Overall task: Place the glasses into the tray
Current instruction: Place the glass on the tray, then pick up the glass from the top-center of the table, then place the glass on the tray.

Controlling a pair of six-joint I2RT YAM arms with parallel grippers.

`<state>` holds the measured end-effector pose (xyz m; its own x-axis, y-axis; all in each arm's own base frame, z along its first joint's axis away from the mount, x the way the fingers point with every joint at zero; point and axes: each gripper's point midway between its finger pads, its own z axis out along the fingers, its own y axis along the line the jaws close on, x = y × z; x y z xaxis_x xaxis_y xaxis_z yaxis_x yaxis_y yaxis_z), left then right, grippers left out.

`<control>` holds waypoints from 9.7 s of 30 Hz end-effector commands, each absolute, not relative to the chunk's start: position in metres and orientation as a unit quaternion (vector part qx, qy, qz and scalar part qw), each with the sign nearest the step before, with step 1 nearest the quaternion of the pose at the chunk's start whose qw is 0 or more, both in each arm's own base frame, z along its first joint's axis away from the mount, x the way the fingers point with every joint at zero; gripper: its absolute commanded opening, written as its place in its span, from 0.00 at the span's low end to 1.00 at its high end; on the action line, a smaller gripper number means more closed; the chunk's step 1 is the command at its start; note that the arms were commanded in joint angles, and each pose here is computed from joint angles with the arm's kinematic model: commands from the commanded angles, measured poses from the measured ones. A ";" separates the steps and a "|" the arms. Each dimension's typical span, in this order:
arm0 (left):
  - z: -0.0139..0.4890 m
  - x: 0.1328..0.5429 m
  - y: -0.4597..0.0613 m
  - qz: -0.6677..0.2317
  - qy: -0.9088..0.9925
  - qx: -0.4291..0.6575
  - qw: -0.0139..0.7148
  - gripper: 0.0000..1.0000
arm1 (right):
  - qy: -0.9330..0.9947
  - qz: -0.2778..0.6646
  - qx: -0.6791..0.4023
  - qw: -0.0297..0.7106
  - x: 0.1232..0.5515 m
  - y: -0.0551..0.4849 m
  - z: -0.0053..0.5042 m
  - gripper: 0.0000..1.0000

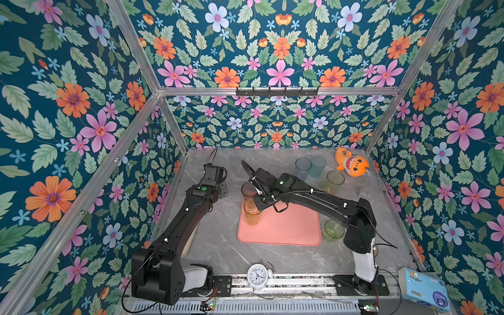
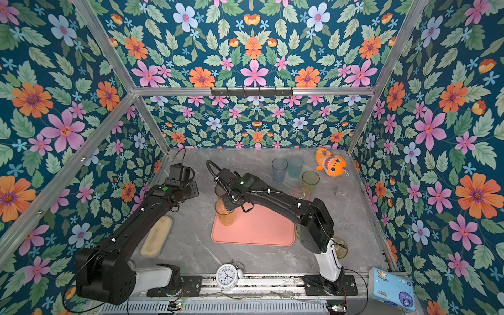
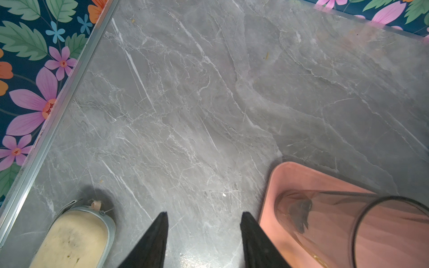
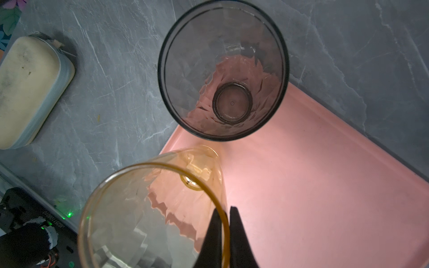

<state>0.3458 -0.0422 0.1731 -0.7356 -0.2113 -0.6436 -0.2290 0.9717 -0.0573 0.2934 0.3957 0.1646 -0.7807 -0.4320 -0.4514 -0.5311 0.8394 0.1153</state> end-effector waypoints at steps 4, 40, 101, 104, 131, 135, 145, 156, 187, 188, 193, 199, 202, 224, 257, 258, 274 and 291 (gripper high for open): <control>0.177 0.346 -0.040 0.015 0.928 -0.119 0.353 0.54 | 0.936 0.110 -0.256 0.213 0.300 0.401 0.162 0.00; 0.176 0.346 -0.036 0.015 0.927 -0.120 0.354 0.54 | 0.939 0.093 -0.267 0.197 0.304 0.412 0.149 0.00; 0.176 0.340 -0.032 0.006 0.925 -0.130 0.358 0.54 | 0.929 0.052 -0.156 0.331 0.378 0.285 0.263 0.54; 0.176 0.340 -0.033 0.004 0.925 -0.129 0.357 0.54 | 0.934 0.044 -0.130 0.331 0.393 0.263 0.260 0.54; 0.173 0.340 -0.032 0.007 0.927 -0.129 0.352 0.54 | 0.952 0.063 0.053 0.294 0.484 0.143 0.199 0.55; 0.173 0.340 -0.033 0.007 0.927 -0.129 0.353 0.54 | 0.956 0.064 0.060 0.280 0.492 0.139 0.183 0.55; 0.173 0.342 -0.033 0.008 0.927 -0.127 0.351 0.54 | 0.963 0.064 0.065 0.253 0.501 0.136 0.156 0.51; 0.173 0.343 -0.034 0.006 0.928 -0.125 0.350 0.54 | 0.964 0.071 0.062 0.250 0.502 0.139 0.154 0.36; 0.176 0.341 -0.038 -0.008 0.928 -0.126 0.349 0.54 | 0.967 0.080 0.045 0.239 0.500 0.144 0.151 0.10; 0.177 0.341 -0.038 -0.010 0.928 -0.126 0.351 0.54 | 0.967 0.080 0.044 0.239 0.500 0.145 0.152 0.09; 0.181 0.340 -0.037 -0.009 0.926 -0.127 0.356 0.54 | 0.968 0.080 0.042 0.236 0.499 0.145 0.151 0.05; 0.180 0.339 -0.038 -0.012 0.927 -0.127 0.353 0.54 | 0.967 0.087 0.041 0.236 0.495 0.147 0.157 0.00; 0.180 0.339 -0.037 -0.011 0.926 -0.127 0.355 0.54 | 0.965 0.095 0.038 0.240 0.490 0.149 0.169 0.00; 0.187 0.348 -0.031 -0.008 0.921 -0.135 0.365 0.61 | 0.958 0.124 -0.080 0.245 0.374 0.213 0.251 0.00; 0.168 0.355 -0.001 -0.006 0.915 -0.182 0.361 0.99 | 0.948 0.102 -0.246 0.175 0.242 0.314 0.199 0.00; 0.167 0.355 0.000 -0.006 0.915 -0.182 0.359 0.99 | 0.948 0.101 -0.248 0.172 0.240 0.316 0.198 0.00; 0.165 0.354 -0.001 -0.015 0.916 -0.184 0.357 0.99 | 0.938 0.123 -0.276 0.170 0.227 0.351 0.192 0.00; 0.162 0.353 -0.001 -0.019 0.916 -0.183 0.357 0.99 | 0.932 0.125 -0.297 0.163 0.219 0.383 0.179 0.00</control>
<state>0.3510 -0.0009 0.1600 -0.6857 -0.3526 -0.6368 -0.3282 0.9306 -0.1619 0.2151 0.3778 0.1778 -0.7647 -0.5336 -0.3612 -0.6081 0.7831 0.1304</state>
